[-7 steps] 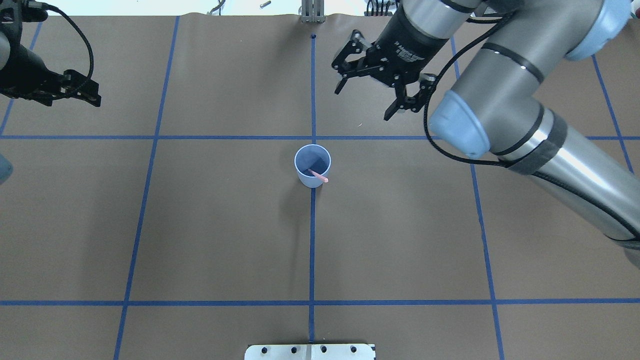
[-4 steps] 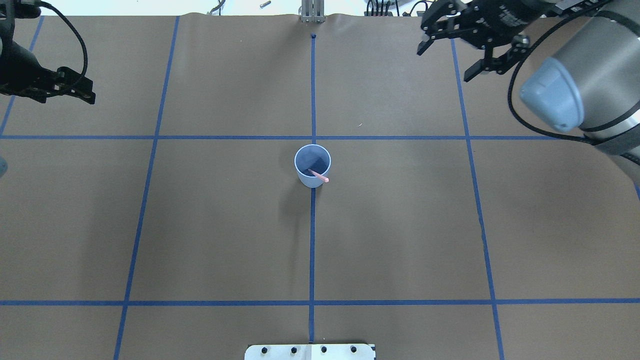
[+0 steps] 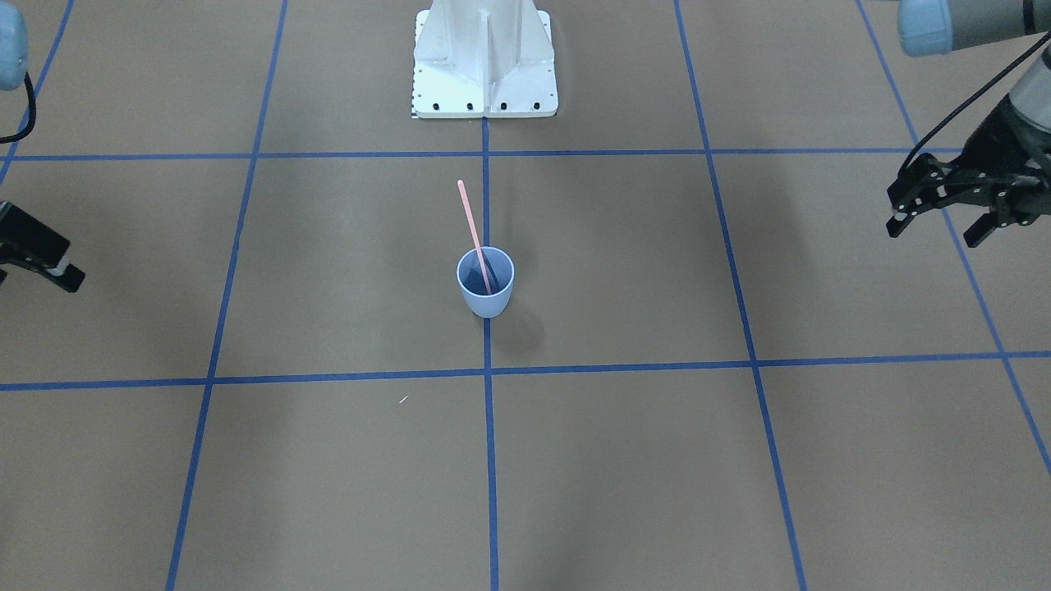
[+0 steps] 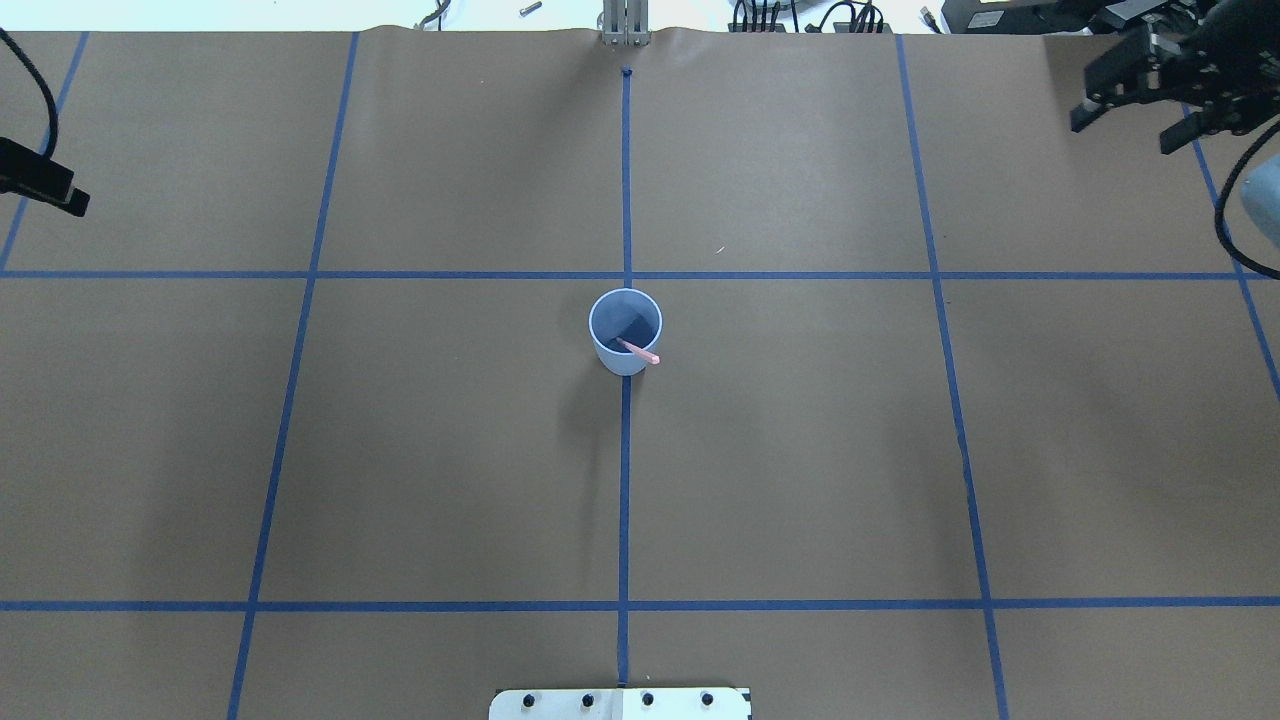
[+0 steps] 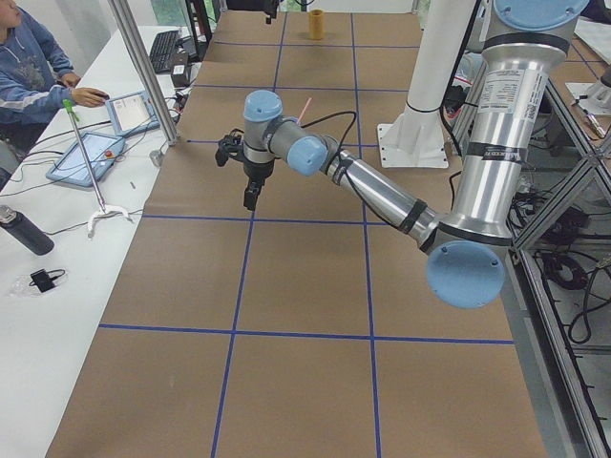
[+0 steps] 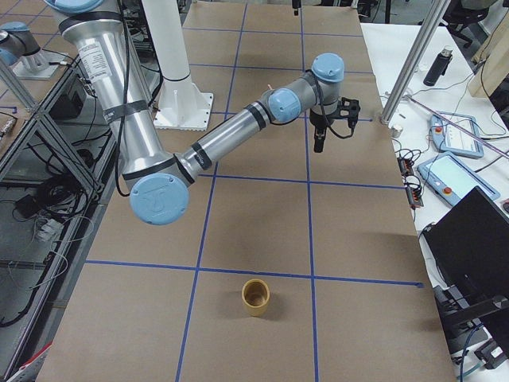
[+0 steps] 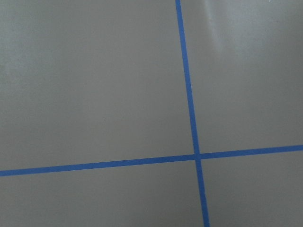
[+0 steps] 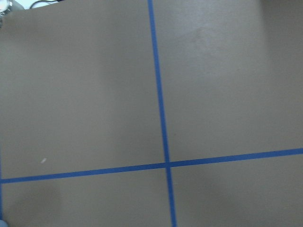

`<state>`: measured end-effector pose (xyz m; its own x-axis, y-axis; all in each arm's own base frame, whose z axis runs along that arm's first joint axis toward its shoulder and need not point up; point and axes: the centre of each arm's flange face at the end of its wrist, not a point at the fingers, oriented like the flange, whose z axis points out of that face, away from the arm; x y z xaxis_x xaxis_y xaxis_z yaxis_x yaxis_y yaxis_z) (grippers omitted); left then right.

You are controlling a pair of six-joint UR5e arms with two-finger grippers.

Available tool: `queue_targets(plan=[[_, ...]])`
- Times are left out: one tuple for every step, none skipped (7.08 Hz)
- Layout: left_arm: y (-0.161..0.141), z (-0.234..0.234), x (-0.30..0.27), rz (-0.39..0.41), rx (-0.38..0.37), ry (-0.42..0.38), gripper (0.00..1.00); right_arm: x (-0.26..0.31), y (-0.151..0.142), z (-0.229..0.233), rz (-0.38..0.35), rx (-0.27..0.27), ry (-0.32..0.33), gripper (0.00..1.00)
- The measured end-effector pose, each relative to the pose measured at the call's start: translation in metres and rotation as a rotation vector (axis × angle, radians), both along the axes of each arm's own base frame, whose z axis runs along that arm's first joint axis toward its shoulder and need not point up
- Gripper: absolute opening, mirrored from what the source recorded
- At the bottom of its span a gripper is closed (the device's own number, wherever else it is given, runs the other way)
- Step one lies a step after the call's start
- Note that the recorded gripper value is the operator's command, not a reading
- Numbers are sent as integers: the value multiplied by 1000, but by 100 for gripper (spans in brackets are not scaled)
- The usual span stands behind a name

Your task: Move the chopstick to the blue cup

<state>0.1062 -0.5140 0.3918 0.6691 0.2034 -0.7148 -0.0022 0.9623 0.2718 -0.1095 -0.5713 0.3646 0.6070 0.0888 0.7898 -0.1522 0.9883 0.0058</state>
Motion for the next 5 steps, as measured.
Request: queue_targets(plan=[[6, 18, -17, 35, 17, -3, 98, 27, 0, 47, -45, 35, 53, 100], [12, 34, -28, 58, 25, -13, 98, 53, 5, 86, -79, 54, 86, 100], [14, 43, -36, 62, 26, -19, 98, 74, 15, 117, -108, 64, 108, 100], [18, 52, -41, 69, 21, -26, 98, 90, 28, 142, -121, 57, 120, 100], [21, 64, -48, 83, 22, -38, 98, 102, 39, 162, -123, 44, 128, 100]])
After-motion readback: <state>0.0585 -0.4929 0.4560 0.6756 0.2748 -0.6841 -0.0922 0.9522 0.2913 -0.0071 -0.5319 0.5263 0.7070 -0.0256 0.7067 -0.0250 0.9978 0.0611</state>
